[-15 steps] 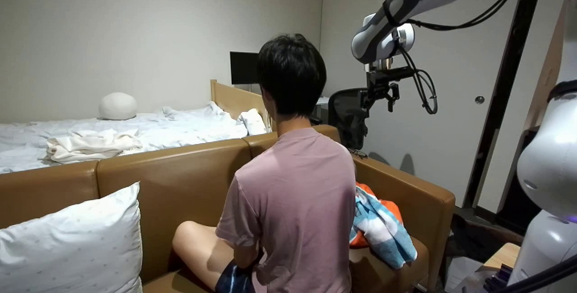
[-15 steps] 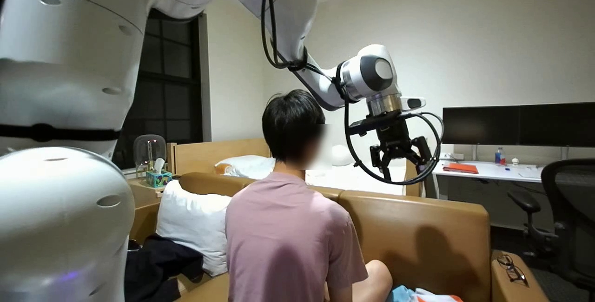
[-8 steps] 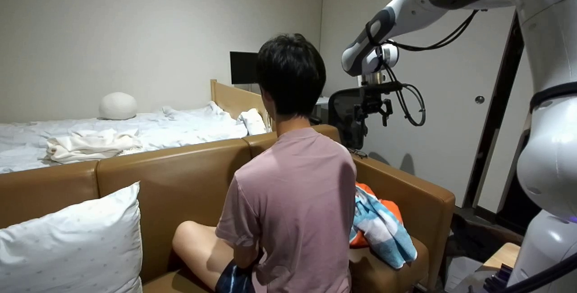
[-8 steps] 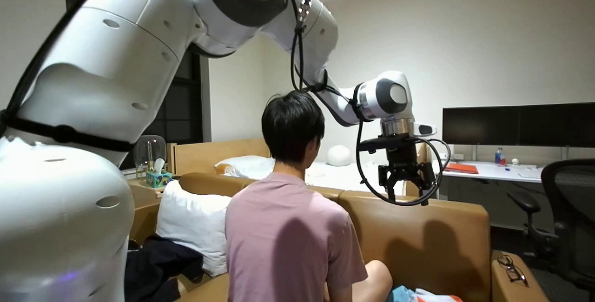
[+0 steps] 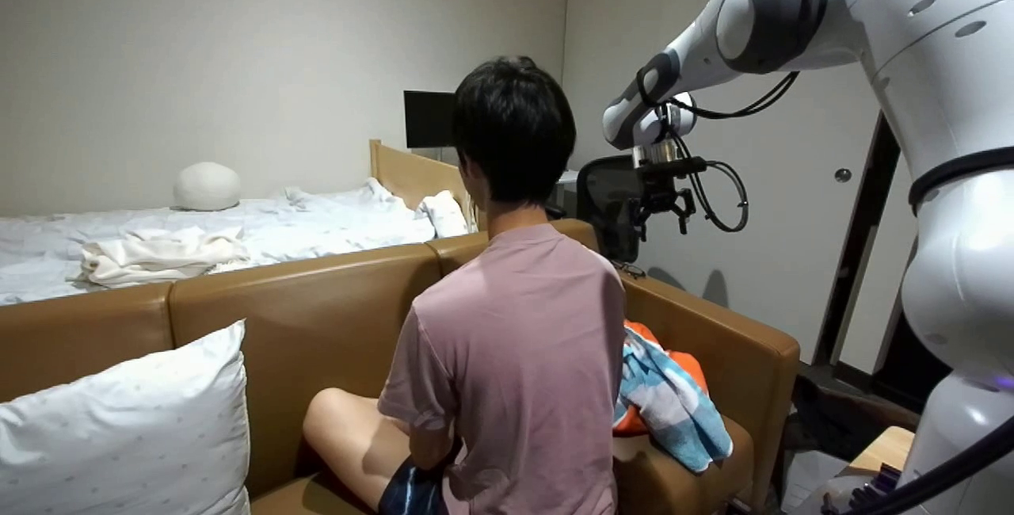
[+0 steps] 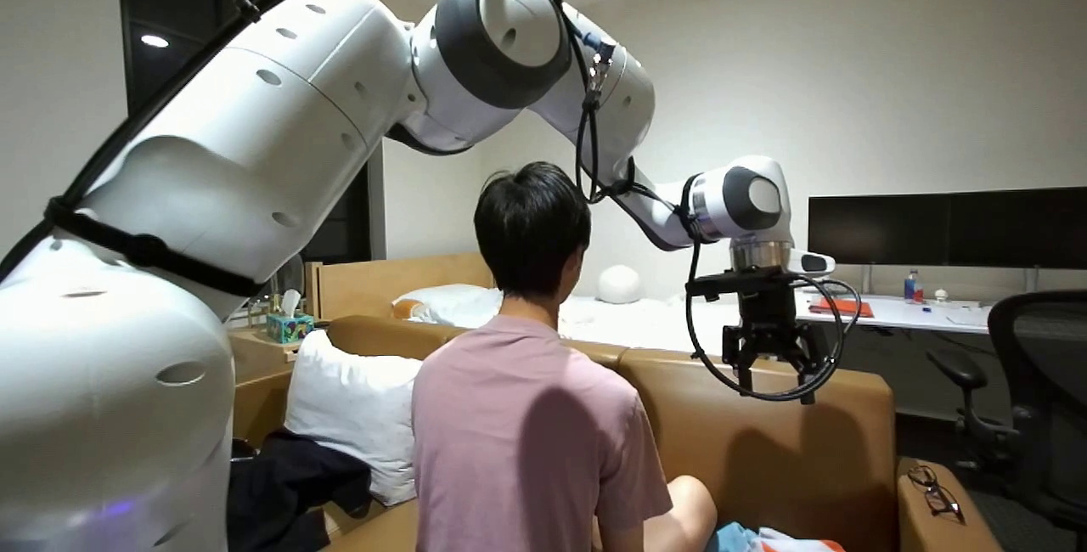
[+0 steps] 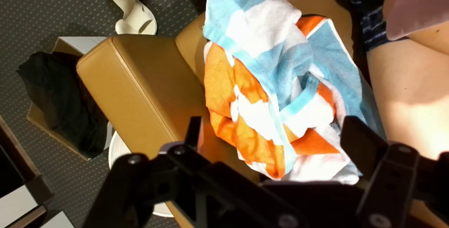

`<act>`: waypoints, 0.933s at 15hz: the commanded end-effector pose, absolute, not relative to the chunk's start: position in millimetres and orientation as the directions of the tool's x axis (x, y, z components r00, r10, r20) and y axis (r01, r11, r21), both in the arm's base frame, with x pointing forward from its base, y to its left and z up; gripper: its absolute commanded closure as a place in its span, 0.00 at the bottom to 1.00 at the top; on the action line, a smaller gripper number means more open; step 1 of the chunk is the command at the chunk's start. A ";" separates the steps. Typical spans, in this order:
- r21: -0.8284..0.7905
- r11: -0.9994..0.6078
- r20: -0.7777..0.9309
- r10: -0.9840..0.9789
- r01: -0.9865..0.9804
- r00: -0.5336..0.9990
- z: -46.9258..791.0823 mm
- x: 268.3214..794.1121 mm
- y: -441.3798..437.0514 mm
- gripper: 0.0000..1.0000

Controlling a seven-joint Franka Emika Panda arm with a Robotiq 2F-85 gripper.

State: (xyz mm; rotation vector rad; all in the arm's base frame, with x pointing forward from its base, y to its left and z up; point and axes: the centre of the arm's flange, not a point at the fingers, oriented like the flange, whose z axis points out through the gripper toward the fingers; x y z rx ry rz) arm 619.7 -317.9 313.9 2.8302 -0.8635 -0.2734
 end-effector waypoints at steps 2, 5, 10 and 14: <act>0.215 -0.819 -0.126 -0.564 -0.532 0.816 312.6 620.3 -316.9 0.00; 0.211 -0.815 -0.069 -0.563 -0.540 0.824 316.0 612.7 -306.9 0.00; 0.172 -0.831 0.118 -0.516 -0.530 0.848 302.1 620.2 -293.2 0.00; 0.163 -0.844 0.061 -0.508 -0.511 0.859 263.2 627.7 -290.4 0.00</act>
